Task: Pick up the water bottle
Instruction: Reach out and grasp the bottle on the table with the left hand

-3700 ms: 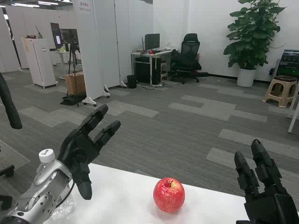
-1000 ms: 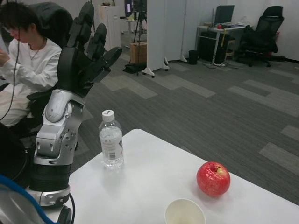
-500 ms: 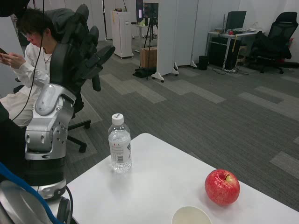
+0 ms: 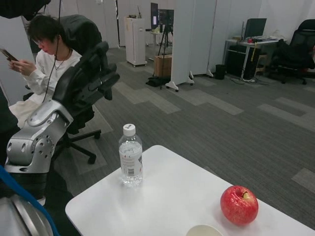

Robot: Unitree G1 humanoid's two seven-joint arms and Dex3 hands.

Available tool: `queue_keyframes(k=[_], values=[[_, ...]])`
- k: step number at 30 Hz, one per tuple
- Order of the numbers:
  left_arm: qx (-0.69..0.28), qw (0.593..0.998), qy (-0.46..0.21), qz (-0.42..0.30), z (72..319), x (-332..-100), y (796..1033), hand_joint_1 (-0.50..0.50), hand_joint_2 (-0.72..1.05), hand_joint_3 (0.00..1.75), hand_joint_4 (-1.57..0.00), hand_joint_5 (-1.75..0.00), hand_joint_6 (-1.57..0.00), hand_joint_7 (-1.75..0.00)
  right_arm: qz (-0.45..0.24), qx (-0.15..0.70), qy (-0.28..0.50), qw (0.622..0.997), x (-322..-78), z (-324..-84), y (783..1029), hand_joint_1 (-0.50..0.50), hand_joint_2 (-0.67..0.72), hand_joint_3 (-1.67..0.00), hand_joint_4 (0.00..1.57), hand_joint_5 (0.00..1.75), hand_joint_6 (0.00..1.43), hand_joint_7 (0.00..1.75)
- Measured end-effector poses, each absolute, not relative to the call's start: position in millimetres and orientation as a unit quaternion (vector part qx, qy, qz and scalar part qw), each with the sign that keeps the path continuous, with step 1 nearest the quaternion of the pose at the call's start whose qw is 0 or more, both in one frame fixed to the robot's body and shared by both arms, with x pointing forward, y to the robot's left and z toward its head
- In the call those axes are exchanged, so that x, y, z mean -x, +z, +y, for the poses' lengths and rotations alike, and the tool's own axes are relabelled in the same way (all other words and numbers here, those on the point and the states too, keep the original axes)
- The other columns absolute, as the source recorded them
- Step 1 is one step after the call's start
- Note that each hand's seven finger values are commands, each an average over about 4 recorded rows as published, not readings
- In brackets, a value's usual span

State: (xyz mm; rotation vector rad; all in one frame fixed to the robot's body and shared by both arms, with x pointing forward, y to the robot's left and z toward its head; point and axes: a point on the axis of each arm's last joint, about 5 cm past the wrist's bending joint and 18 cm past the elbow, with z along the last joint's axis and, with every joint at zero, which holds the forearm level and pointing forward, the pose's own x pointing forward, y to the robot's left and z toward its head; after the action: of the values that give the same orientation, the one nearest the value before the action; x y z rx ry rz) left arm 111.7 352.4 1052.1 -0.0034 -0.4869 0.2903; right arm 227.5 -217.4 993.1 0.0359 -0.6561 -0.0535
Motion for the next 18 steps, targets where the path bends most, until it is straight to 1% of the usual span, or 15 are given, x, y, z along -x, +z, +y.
queue_keyframes(k=[4,5,7,9,10,12,13,14,15,16,17,18], values=[[0.012,0.966,0.149,-0.212,356.9,-105.5,1044.9,-0.5,0.96,0.09,0.0,0.0,0.0,0.0,-0.316,-0.022,-0.026,0.948,-228.6,-217.1,990.9,-0.46,-0.22,0.0,0.0,0.0,0.0,0.0],[0.013,0.967,0.151,-0.206,357.8,-104.1,1043.5,-0.5,0.96,0.07,0.0,0.0,0.0,0.0,-0.315,-0.023,-0.025,0.948,-228.7,-216.9,990.7,-0.46,-0.22,0.0,0.0,0.0,0.0,0.0],[0.012,0.968,0.155,-0.195,359.1,-101.5,1040.9,-0.5,0.87,0.07,0.0,0.0,0.0,0.0,-0.314,-0.025,-0.024,0.949,-228.9,-216.4,990.3,-0.46,-0.22,0.0,0.0,0.0,0.0,0.0],[0.011,0.97,0.158,-0.185,360.1,-99.4,1038.7,-0.5,0.74,0.04,0.0,0.0,0.0,0.0,-0.313,-0.025,-0.023,0.949,-229.0,-216.1,990.0,-0.46,-0.26,0.0,0.0,0.0,0.0,0.0],[0.008,0.97,0.161,-0.181,360.6,-98.4,1037.7,-0.5,0.72,0.04,0.0,0.0,0.0,0.0,-0.313,-0.026,-0.023,0.949,-229.1,-216.1,989.8,-0.46,-0.27,0.0,0.0,0.0,0.0,0.0],[0.004,0.97,0.17,-0.172,361.6,-96.5,1035.3,-0.5,0.52,0.07,0.0,0.0,0.0,0.0,-0.311,-0.026,-0.022,0.95,-229.4,-215.8,989.3,-0.46,-0.29,0.0,0.0,0.0,0.0,0.0],[0.004,0.97,0.175,-0.168,362.3,-95.7,1033.1,-0.5,0.38,0.09,0.0,0.0,0.0,0.0,-0.31,-0.026,-0.022,0.95,-229.5,-215.6,988.9,-0.46,-0.29,0.0,0.0,0.0,0.0,0.0],[0.008,0.97,0.178,-0.163,362.9,-95.2,1029.9,-0.5,0.16,0.09,0.0,0.0,0.0,0.0,-0.31,-0.026,-0.022,0.95,-229.6,-215.5,988.6,-0.46,-0.29,0.0,0.0,0.0,0.0,0.0],[0.013,0.971,0.181,-0.157,363.4,-94.9,1026.2,-0.5,0.03,0.09,0.0,0.0,0.0,0.0,-0.309,-0.027,-0.022,0.951,-229.8,-215.6,988.2,-0.46,-0.29,0.0,0.0,0.0,0.0,0.0],[0.018,0.971,0.184,-0.151,363.7,-94.8,1022.3,-0.5,-0.15,0.09,0.0,0.0,0.0,0.0,-0.308,-0.027,-0.022,0.951,-229.9,-215.6,987.8,-0.46,-0.29,0.0,0.0,0.0,0.0,0.0],[0.021,0.972,0.185,-0.144,363.7,-94.8,1019.1,-0.5,-0.28,0.09,0.0,0.0,0.0,0.0,-0.306,-0.027,-0.023,0.951,-230.1,-215.7,987.4,-0.46,-0.29,0.0,0.0,0.0,0.0,0.0],[0.021,0.972,0.187,-0.14,363.4,-95.2,1017.1,-0.5,-0.37,0.09,0.0,0.0,0.0,0.0,-0.305,-0.027,-0.023,0.952,-230.2,-215.8,987.0,-0.46,-0.29,0.0,0.0,0.0,0.0,0.0]])
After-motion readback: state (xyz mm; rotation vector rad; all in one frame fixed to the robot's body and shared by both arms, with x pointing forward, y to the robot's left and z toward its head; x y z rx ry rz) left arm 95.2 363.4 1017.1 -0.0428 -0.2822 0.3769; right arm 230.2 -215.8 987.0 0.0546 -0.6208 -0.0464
